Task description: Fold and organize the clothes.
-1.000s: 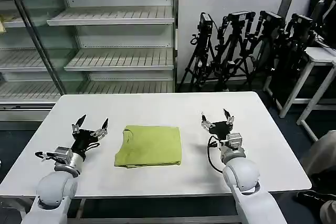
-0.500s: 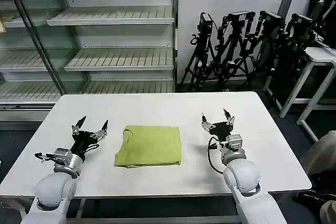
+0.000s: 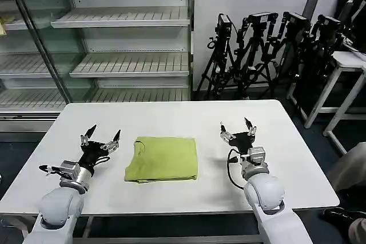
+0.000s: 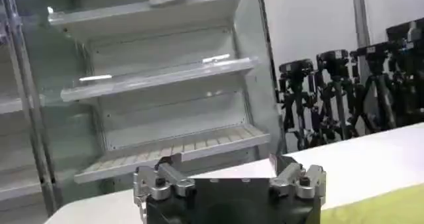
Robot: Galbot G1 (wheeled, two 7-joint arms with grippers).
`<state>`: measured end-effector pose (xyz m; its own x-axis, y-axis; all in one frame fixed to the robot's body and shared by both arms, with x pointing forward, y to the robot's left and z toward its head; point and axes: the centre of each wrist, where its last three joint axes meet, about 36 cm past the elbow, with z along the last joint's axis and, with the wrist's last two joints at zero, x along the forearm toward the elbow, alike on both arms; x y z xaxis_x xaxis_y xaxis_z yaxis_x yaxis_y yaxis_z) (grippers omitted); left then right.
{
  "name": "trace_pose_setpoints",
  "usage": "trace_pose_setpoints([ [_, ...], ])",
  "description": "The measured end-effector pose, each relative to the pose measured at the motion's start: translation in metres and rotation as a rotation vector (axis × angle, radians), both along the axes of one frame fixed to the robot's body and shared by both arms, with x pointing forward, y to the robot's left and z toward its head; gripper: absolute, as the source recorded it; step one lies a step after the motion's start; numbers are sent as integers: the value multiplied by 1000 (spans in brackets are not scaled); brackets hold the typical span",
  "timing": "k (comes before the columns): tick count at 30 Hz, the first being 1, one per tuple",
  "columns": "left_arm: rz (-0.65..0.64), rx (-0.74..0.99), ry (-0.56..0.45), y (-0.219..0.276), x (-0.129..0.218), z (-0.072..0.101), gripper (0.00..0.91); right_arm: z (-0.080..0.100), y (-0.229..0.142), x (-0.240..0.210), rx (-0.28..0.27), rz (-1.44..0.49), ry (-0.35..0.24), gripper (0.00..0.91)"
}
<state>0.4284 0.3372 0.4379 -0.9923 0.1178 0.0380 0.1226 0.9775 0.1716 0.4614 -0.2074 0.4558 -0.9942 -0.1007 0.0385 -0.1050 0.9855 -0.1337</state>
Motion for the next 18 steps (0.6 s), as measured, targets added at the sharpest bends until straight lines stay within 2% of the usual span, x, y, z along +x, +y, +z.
trace_pose_setpoints([
  [8,0,3,-2,0,-3,0,907,1,0,-1,1,-1,-5,907],
  [18,-13,9,-12,1,-3,2,907,5,-3,-4,-24,-6,-33,907],
])
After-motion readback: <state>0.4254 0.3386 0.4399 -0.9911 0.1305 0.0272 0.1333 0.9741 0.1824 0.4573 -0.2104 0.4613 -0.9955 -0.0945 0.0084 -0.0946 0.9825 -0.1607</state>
